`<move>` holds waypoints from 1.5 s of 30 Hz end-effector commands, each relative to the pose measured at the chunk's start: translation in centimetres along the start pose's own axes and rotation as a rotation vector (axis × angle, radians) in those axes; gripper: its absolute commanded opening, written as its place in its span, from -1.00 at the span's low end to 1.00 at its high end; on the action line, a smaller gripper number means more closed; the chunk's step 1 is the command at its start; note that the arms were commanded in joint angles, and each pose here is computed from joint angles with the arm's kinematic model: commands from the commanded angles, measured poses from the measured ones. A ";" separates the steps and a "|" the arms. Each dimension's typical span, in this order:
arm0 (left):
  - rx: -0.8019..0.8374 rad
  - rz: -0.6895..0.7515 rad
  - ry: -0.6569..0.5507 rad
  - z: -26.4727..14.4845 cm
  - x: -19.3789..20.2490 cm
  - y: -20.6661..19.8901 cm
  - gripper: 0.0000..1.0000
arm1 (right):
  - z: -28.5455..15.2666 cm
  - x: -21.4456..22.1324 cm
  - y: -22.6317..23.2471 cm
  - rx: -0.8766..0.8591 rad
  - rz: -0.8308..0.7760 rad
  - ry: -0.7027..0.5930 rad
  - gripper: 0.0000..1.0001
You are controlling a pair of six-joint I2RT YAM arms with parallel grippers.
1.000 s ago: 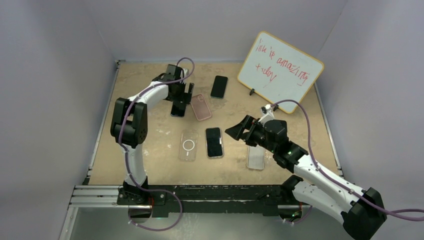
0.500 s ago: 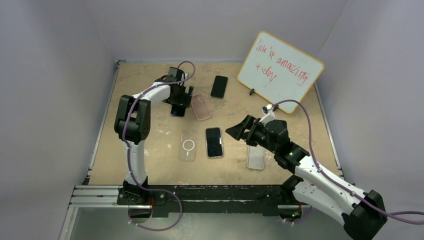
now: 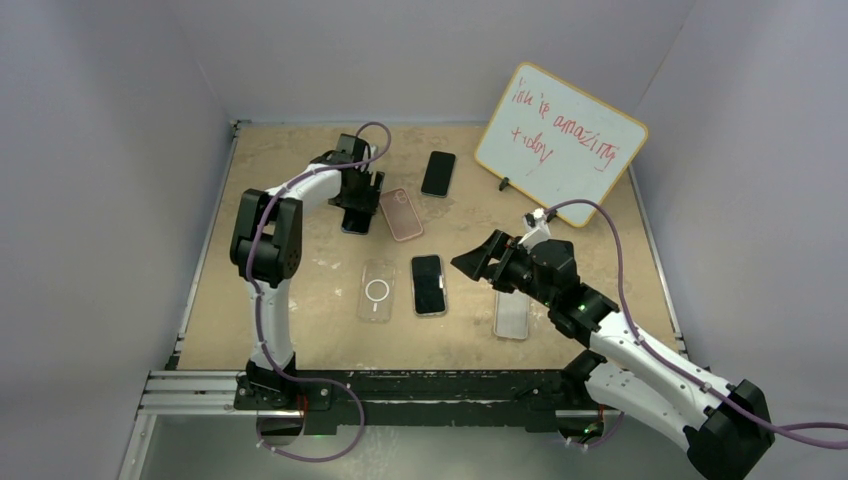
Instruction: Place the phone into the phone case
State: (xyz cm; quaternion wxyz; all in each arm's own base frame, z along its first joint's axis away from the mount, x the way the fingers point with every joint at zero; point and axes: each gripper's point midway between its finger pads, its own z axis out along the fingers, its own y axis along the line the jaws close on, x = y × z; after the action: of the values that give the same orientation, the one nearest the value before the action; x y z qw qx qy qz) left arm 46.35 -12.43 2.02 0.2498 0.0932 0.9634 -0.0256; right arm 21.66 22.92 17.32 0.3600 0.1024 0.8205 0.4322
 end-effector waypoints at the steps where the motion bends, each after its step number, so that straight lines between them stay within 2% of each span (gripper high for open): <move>1: -0.008 -0.008 0.017 -0.8 0.1 0.5 0.29 | 0.0 -0.3 0.0 -0.006 0.012 -0.021 0.95; 8: 0.023 -0.048 0.032 -2.5 1.3 -0.1 0.05 | 0.5 0.1 0.2 -0.019 0.026 -0.002 0.93; 15: 0.147 -0.122 0.033 -4.6 2.2 -2.2 -0.09 | 1.1 0.7 0.7 -0.051 0.044 0.033 0.76; 21: 0.244 -0.181 0.018 -6.3 2.7 -3.9 -0.18 | 1.9 1.3 1.0 -0.061 0.070 0.065 0.71; 28: 0.289 -0.218 0.003 -8.5 3.5 -4.6 -0.24 | 2.5 1.3 1.8 -0.070 0.070 0.072 0.64; 32: 0.373 -0.248 -0.027 -10.2 3.6 -6.0 -0.27 | 3.2 1.5 2.4 -0.086 0.080 0.079 0.58; 40: 0.539 -0.353 -0.065 -13.0 4.6 -8.6 -0.32 | 6.7 3.4 5.8 -0.107 0.036 0.107 0.34; 45: 0.581 -0.374 -0.067 -14.3 5.8 -9.2 -0.32 | 9.3 4.5 8.4 -0.136 0.017 0.113 0.17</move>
State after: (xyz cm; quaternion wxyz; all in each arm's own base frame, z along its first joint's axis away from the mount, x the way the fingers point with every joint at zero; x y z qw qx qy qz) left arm 32.50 -17.69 8.19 0.1990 -0.0196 0.9366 -0.2877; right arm 21.61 33.14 14.69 0.2759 0.0606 0.8401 0.4630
